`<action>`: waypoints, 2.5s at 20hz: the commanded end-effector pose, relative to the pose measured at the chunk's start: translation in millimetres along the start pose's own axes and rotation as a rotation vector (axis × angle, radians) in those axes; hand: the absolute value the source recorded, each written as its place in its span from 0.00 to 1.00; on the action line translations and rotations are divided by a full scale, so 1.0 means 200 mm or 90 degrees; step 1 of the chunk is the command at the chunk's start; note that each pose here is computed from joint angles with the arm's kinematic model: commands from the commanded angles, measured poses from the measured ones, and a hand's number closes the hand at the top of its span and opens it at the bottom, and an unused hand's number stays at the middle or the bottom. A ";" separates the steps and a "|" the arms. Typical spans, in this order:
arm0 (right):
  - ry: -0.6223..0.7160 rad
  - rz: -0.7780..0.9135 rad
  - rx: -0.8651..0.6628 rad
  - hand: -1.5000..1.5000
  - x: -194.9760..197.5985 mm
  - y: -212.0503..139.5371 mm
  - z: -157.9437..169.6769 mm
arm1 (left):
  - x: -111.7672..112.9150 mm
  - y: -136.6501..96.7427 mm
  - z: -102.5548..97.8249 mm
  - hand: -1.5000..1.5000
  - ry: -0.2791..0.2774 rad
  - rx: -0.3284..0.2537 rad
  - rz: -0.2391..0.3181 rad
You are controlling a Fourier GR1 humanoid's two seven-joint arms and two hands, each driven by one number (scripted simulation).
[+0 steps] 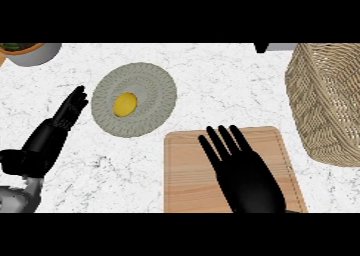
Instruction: Pick the squash from the cutting board and place it in the basket
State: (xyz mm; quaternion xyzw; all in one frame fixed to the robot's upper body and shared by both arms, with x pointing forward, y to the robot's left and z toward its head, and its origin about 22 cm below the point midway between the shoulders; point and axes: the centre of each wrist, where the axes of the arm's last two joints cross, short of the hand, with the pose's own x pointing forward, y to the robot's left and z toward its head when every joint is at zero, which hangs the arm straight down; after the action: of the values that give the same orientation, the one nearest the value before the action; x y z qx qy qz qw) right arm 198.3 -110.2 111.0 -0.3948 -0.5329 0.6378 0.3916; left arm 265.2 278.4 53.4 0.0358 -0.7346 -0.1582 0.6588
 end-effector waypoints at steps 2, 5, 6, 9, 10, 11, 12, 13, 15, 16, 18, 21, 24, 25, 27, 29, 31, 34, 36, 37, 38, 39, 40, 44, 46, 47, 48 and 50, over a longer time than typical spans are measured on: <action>0.050 0.072 0.125 0.00 0.12 -0.14 0.07 | 0.01 0.00 -0.01 0.50 0.003 -0.003 0.012; 0.053 0.066 0.151 0.00 0.12 -0.24 0.14 | 0.02 -0.02 -0.02 0.50 -0.007 -0.004 0.002; 0.056 0.053 0.144 0.00 0.16 -0.26 0.17 | 0.02 -0.01 -0.05 0.50 -0.003 -0.006 0.004; 0.075 0.039 0.150 0.00 0.13 -0.29 0.24 | -0.02 0.02 -0.01 0.50 -0.005 0.001 0.003; 0.071 0.028 0.139 0.00 0.14 -0.33 0.22 | 0.03 0.02 -0.05 0.50 0.001 0.002 0.000; 0.081 0.030 0.145 0.00 0.12 -0.33 0.24 | 0.02 -0.03 -0.01 0.50 -0.002 0.000 0.001; 0.070 0.048 0.134 0.00 0.08 -0.37 0.23 | 0.00 0.01 -0.07 0.50 -0.015 0.009 -0.005; 0.078 0.043 0.128 0.00 0.11 -0.37 0.23 | 0.04 0.03 -0.07 0.50 -0.007 -0.004 -0.001; 0.079 0.030 0.129 0.00 0.10 -0.38 0.26 | 0.04 0.06 -0.06 0.50 -0.019 -0.004 -0.004; 0.087 0.041 0.130 0.00 0.12 -0.35 0.25 | 0.04 -0.02 -0.06 0.50 -0.008 -0.008 0.010; 0.091 0.010 0.130 0.00 0.12 -0.37 0.25 | 0.01 0.00 -0.04 0.50 -0.013 -0.006 0.001; 0.104 -0.016 0.124 0.00 0.09 -0.34 0.29 | 0.05 -0.05 -0.07 0.50 -0.021 -0.015 0.016; 0.104 -0.033 0.135 0.00 0.09 -0.27 0.28 | 0.02 -0.08 -0.08 0.50 -0.015 -0.013 0.009; 0.110 -0.029 0.135 0.00 0.05 -0.27 0.19 | 0.02 -0.06 -0.03 0.50 -0.021 -0.018 0.002; 0.103 -0.038 0.127 0.00 0.05 -0.21 0.28 | 0.03 -0.04 -0.06 0.50 -0.022 -0.018 0.012; 0.105 -0.032 0.122 0.00 0.06 -0.14 0.25 | 0.02 -0.04 -0.04 0.50 -0.016 -0.020 -0.002; 0.095 -0.027 0.095 0.00 0.05 -0.10 0.22 | 0.05 0.03 -0.06 0.50 -0.024 -0.024 0.000; 0.105 -0.010 0.093 0.00 0.03 -0.07 0.17 | -0.04 -0.12 -0.05 0.50 -0.018 -0.020 0.003; 0.110 -0.011 0.096 0.00 -0.07 -0.07 0.21 | 0.05 -0.10 0.01 0.50 -0.018 -0.005 0.014; 0.105 -0.004 0.095 0.00 -0.02 0.01 0.19 | 0.05 0.03 -0.06 0.50 -0.015 -0.019 0.009; 0.098 -0.005 0.090 0.00 -0.02 -0.04 0.12 | -0.02 -0.02 -0.05 0.50 -0.014 -0.029 0.007; 0.096 -0.008 0.087 0.00 -0.03 0.00 0.14 | 0.08 -0.01 -0.08 0.50 -0.019 -0.028 0.013; 0.080 -0.014 0.097 0.00 -0.09 -0.01 0.19 | 0.02 -0.09 -0.08 0.50 -0.022 -0.022 0.021; 0.070 -0.039 0.091 0.00 -0.04 -0.04 0.13 | -0.02 -0.02 -0.11 0.50 -0.023 -0.016 0.014; 0.056 -0.049 0.098 0.00 0.04 -0.02 0.12 | 0.02 0.00 -0.04 0.50 -0.021 -0.021 0.005; 0.048 -0.056 0.091 0.00 0.03 0.04 0.17 | -0.07 -0.01 -0.11 0.50 -0.023 -0.018 -0.002; 0.055 -0.060 0.091 0.00 0.01 0.02 0.20 | -0.06 -0.03 -0.06 0.50 -0.027 -0.026 0.007; 0.057 -0.047 0.105 0.00 -0.02 0.00 0.15 | 0.04 -0.08 -0.09 0.50 -0.019 -0.022 0.003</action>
State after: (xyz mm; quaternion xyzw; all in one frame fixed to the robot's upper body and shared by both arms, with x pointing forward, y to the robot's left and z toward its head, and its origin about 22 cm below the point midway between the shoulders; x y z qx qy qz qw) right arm 168.2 -120.8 115.1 -0.3748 -0.4771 0.6421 0.4687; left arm 277.2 268.9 52.3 0.0211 -0.7422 -0.1674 0.6485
